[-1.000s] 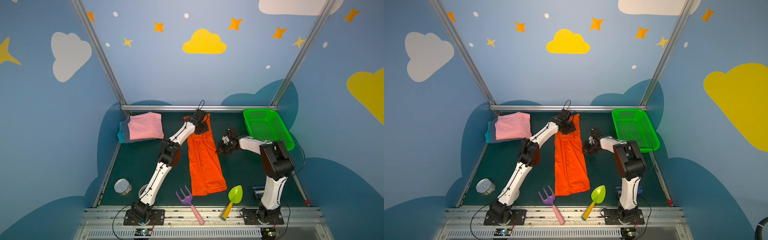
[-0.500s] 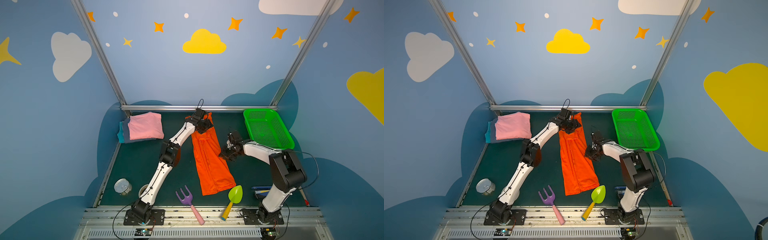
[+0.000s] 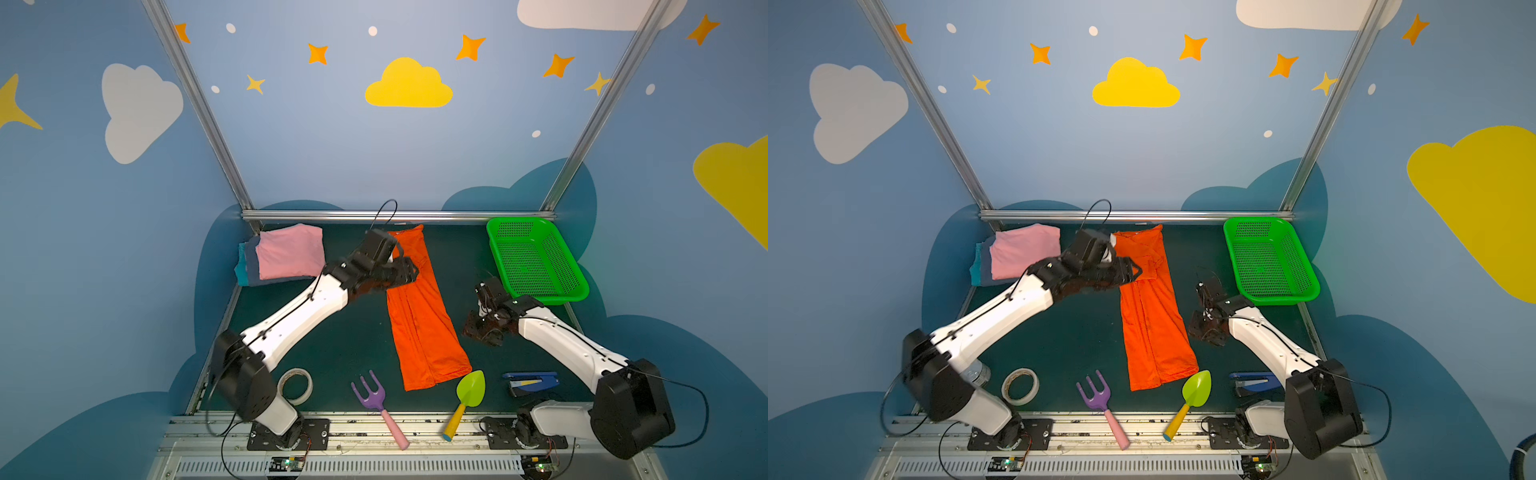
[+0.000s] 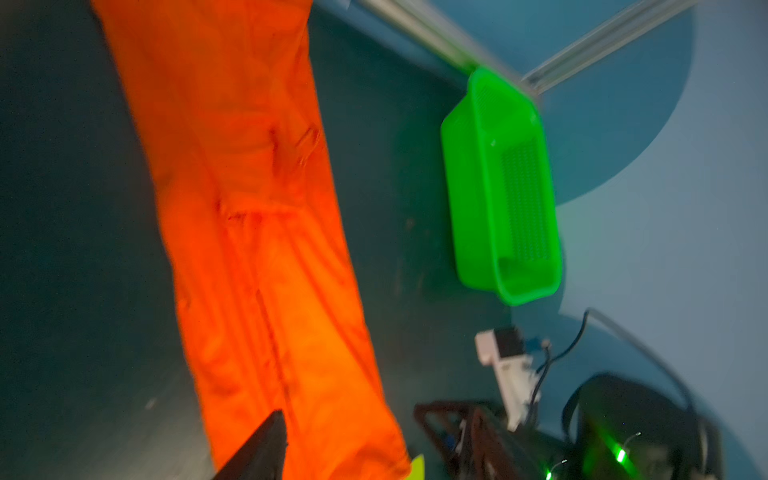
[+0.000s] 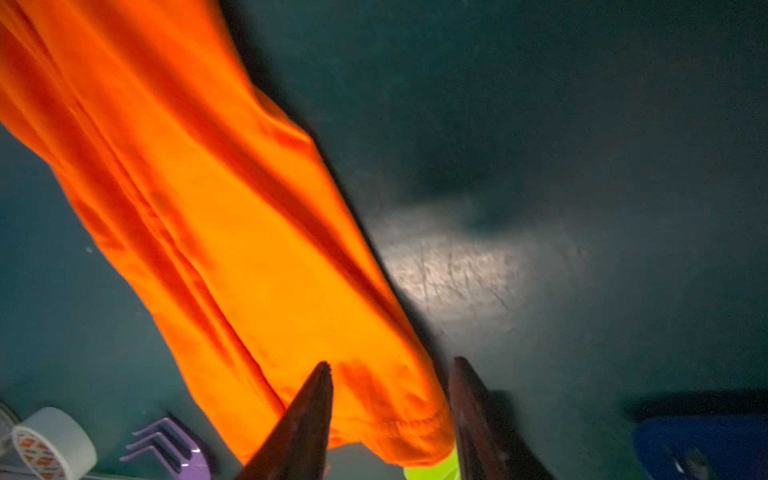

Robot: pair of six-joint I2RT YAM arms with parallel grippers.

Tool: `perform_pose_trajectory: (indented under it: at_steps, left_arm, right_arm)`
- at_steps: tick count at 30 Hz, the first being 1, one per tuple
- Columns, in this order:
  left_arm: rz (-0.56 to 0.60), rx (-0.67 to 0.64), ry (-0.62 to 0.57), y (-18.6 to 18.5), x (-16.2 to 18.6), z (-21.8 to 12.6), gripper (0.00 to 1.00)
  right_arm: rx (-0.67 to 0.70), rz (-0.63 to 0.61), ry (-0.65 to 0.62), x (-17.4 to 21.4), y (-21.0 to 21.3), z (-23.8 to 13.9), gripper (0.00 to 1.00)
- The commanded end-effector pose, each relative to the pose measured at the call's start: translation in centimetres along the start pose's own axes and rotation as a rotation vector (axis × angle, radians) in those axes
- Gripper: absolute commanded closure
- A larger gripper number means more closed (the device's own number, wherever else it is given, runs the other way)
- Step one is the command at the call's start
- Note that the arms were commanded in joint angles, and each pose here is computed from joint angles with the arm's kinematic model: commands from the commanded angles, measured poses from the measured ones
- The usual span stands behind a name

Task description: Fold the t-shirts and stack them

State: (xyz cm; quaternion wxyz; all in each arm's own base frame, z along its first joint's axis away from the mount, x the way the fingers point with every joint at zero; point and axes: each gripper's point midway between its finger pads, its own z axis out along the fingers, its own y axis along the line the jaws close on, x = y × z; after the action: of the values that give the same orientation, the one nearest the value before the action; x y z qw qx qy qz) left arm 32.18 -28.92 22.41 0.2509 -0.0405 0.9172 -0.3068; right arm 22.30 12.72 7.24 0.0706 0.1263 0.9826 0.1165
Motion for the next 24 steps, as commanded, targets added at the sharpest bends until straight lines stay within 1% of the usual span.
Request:
perform_pose_trajectory:
  at_steps: [1, 4, 7, 12, 16, 18, 19, 22, 24]
  left_arm:
    - [-0.014, -0.261, 0.155, 7.8, 8.3, 3.3, 0.33]
    - [-0.019, -0.304, 0.254, 9.3, 13.9, 3.9, 0.32]
    - [-0.038, -0.301, 0.330, 9.5, 17.9, 4.5, 0.30]
    - [-0.022, -0.336, 0.413, 9.6, 21.8, 4.8, 0.29]
    - [-0.069, -0.316, 0.486, 9.9, 24.7, 6.0, 0.29]
    - [-0.097, -0.300, 0.536, 10.1, 26.1, 6.2, 0.37]
    - [-0.097, -0.312, 0.542, 10.4, 26.3, 6.1, 0.41]
    - [-0.088, -0.337, 0.520, 11.2, 26.0, 5.3, 0.52]
    - [-0.088, -0.329, 0.513, 11.1, 25.8, 5.2, 0.58]
  right_arm:
    - [-0.001, -0.008, 0.081, 2.4, -0.8, 0.1, 0.53]
    - [-0.019, -0.007, 0.126, 3.4, -0.7, 0.9, 0.53]
    - [-0.031, -0.002, 0.172, 4.6, -0.7, 2.1, 0.53]
    - [-0.001, -0.010, 0.219, 6.1, -0.8, 3.7, 0.54]
    - [0.029, -0.029, 0.240, 6.8, -0.7, 4.5, 0.56]
    - [0.041, -0.037, 0.239, 6.9, -0.7, 4.6, 0.59]
    - [0.042, -0.039, 0.239, 6.9, -0.7, 4.6, 0.61]
    - [0.036, -0.044, 0.234, 6.8, -0.6, 4.6, 0.71]
    - [0.030, -0.047, 0.231, 6.7, -0.4, 4.6, 0.80]
